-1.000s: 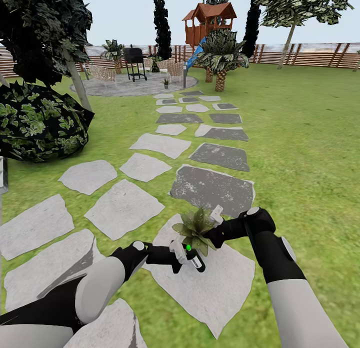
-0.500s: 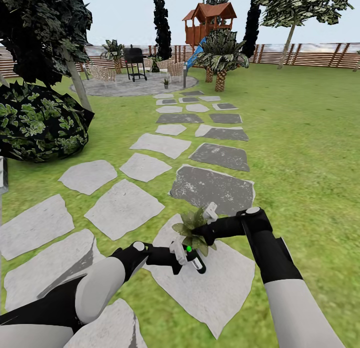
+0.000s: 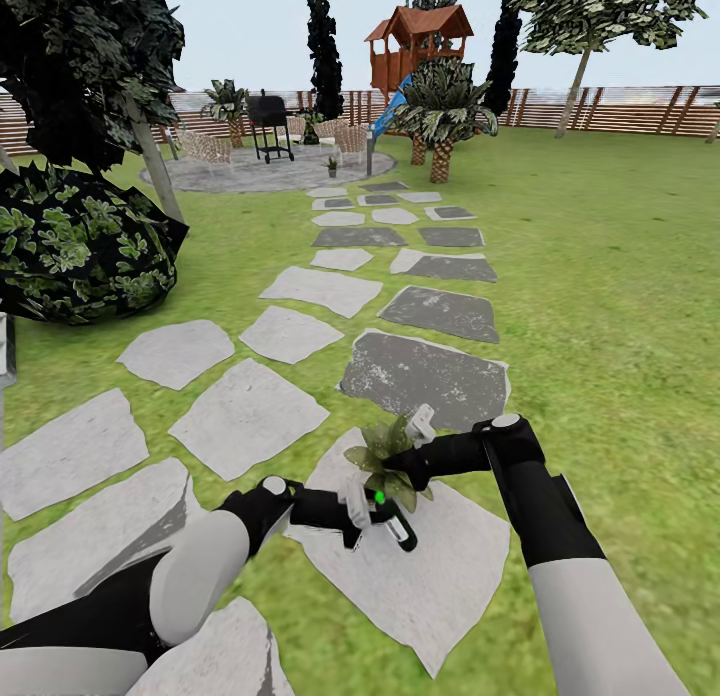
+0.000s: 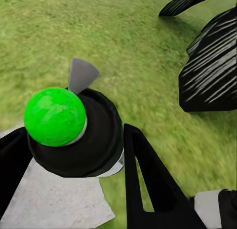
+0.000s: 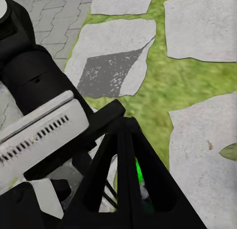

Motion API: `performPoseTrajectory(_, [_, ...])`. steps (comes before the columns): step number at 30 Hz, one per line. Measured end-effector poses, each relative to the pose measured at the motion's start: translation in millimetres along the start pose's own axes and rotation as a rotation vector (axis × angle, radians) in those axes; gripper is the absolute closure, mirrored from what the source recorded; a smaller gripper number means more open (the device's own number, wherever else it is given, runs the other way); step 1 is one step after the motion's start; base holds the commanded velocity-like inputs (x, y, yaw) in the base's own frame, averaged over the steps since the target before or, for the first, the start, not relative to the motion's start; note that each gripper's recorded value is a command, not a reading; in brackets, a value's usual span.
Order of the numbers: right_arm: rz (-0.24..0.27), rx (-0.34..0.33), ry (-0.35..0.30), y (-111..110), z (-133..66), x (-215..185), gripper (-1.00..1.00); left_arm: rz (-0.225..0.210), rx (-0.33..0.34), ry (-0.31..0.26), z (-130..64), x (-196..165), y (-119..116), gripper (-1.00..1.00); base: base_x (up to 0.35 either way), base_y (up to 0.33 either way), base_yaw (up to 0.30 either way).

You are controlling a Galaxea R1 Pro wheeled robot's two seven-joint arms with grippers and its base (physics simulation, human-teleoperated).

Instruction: Pick up the pesticide atomizer in the garden and spray insectifuge to fully cover both potted plants in the garden.

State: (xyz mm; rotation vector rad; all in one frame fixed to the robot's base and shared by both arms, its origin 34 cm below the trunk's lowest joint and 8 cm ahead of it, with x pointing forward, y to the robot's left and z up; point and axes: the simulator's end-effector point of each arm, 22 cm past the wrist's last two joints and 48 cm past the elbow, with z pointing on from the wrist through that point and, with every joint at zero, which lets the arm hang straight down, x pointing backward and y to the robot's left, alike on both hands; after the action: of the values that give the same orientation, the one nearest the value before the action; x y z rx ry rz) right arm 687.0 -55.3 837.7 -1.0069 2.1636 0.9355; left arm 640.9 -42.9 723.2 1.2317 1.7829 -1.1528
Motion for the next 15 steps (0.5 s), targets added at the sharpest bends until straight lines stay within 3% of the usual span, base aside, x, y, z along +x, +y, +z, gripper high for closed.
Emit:
performPoseTrajectory(5, [0.000, 0.000, 0.000, 0.1, 0.2, -0.2, 1.00, 0.046, -0.046, 0.000, -11.1, -12.0, 20.7, 1.00, 0.000, 0.000, 0.000])
performPoseTrajectory(15, [-0.012, 0.004, 0.000, -0.6, 0.4, -0.1, 1.00, 0.018, -0.025, 0.020, -12.9, -10.4, 18.2, 1.00, 0.000, 0.000, 0.000])
